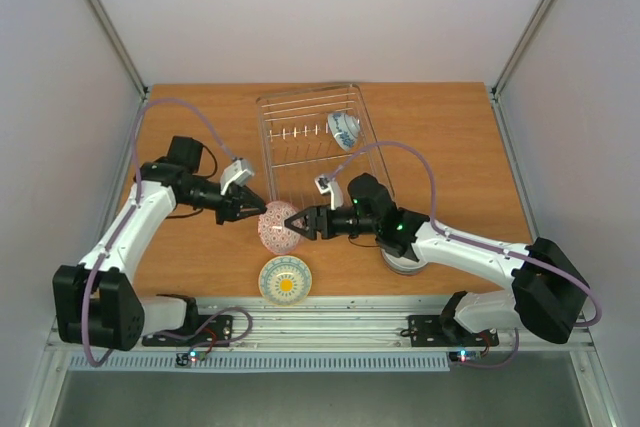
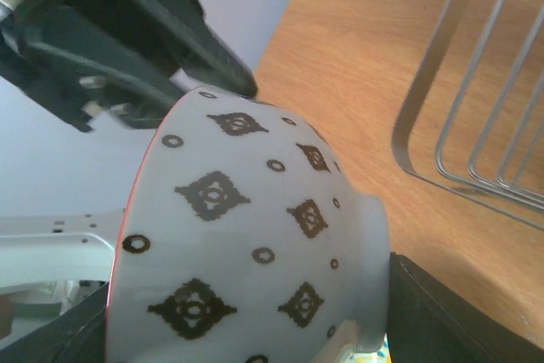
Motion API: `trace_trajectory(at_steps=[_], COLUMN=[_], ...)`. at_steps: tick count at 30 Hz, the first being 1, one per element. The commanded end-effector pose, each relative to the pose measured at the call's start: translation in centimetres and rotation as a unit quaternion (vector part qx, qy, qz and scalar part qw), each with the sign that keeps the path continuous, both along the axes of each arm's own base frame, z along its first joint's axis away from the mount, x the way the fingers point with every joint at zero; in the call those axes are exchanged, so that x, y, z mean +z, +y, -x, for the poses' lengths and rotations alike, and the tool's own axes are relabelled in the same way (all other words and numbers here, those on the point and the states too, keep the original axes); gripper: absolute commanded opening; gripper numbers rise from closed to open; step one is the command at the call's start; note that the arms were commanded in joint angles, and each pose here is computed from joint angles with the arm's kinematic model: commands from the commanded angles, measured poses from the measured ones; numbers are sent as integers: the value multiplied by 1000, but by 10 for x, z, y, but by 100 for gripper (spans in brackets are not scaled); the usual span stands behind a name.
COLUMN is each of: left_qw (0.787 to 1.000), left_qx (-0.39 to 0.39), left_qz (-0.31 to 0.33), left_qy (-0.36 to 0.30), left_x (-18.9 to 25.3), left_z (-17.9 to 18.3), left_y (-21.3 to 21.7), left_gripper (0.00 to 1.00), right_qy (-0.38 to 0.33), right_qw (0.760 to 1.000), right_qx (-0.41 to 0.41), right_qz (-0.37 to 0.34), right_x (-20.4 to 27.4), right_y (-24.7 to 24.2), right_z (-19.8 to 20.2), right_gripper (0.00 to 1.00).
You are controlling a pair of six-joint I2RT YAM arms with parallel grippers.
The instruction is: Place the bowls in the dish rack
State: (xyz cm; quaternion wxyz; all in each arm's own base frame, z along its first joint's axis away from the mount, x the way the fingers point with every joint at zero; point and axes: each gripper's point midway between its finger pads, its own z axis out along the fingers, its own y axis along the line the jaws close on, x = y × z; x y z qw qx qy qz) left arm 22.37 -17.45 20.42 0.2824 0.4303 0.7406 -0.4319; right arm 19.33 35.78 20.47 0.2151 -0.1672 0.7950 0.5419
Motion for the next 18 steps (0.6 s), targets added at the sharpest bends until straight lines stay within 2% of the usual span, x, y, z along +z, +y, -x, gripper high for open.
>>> trace_trajectory(at_steps=[1,3,4,6,11,14,18], left_qw=[999,998,997,996,992,991,990], left_qx=[17,34,43,62,109,117,121], left_qz=[22,13,8,-1,-21,-23,-25], left_qy=[-42,-55,-57,-56,-65,-62,-64], left_x=[15,12,10,8,0,-2,-2], left_z=[-7,-12,-15,-22,-43,-45,-44], left_y=[-1,1,2,4,11,12,13], left_gripper=[38,61,69,77,82,82,83], right_qy=[-28,-42,-51,-82,-145,-178,-219], right_qw=[999,997,994,987,946,921,870], right_qx=[-8,-32,-40,-65,-141,-170,-203], right_qz=[25,62,82,121,253,302,392], right_x=[6,2,2,11,17,21,22], right_y=[0,-7,-11,-18,-42,-47,-53], right_z=[-4,-13,-17,-31,-80,-109,-148], right_gripper=[1,1,1,1,1,1,1])
